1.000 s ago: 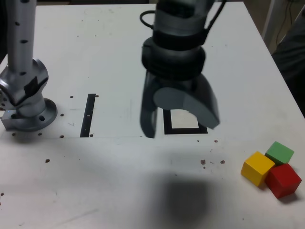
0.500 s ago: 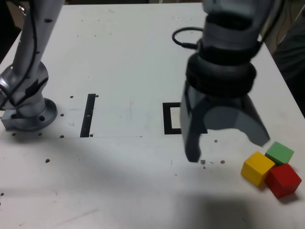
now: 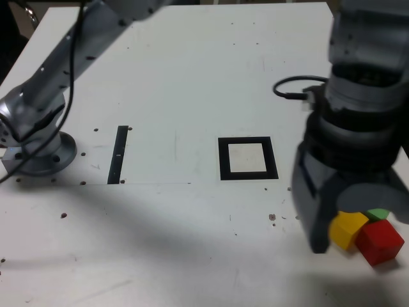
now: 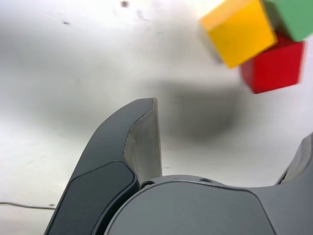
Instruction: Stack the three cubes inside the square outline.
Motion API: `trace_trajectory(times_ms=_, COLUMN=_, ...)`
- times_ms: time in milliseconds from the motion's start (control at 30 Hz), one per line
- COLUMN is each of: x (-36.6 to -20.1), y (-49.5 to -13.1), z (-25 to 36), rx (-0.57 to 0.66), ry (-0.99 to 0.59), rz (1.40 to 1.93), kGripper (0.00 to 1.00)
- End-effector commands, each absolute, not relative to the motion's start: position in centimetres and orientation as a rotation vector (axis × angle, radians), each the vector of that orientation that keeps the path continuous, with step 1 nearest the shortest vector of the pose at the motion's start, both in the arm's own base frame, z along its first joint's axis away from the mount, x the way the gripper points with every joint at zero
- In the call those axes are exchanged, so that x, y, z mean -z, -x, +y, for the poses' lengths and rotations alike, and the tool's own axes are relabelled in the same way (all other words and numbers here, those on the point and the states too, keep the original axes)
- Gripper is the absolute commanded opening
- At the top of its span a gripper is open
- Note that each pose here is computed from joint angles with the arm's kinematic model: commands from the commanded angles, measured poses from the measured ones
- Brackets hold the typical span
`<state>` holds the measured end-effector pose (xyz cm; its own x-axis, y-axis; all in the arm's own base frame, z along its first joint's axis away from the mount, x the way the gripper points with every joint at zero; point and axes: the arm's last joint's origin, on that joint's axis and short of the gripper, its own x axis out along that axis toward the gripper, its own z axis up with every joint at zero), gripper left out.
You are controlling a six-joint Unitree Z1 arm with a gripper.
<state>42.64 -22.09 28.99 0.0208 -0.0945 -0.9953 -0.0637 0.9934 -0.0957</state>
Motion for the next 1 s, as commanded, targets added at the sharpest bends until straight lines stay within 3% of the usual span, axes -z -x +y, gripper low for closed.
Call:
trace_trajectory(times_ms=0, x=-28.7, y=-43.2, z=-22.5, rx=0.009, ry=0.132, rz=1.534, kGripper=0.99)
trace_trajectory(times_ms=367, x=-27.1, y=-45.3, z=-23.6, rx=-0.061, ry=0.198, rz=1.468, kGripper=0.99)
trace_trajectory(times_ms=967, x=-22.6, y=-48.3, z=-23.0, rx=-0.120, ry=0.259, rz=1.476, kGripper=0.99)
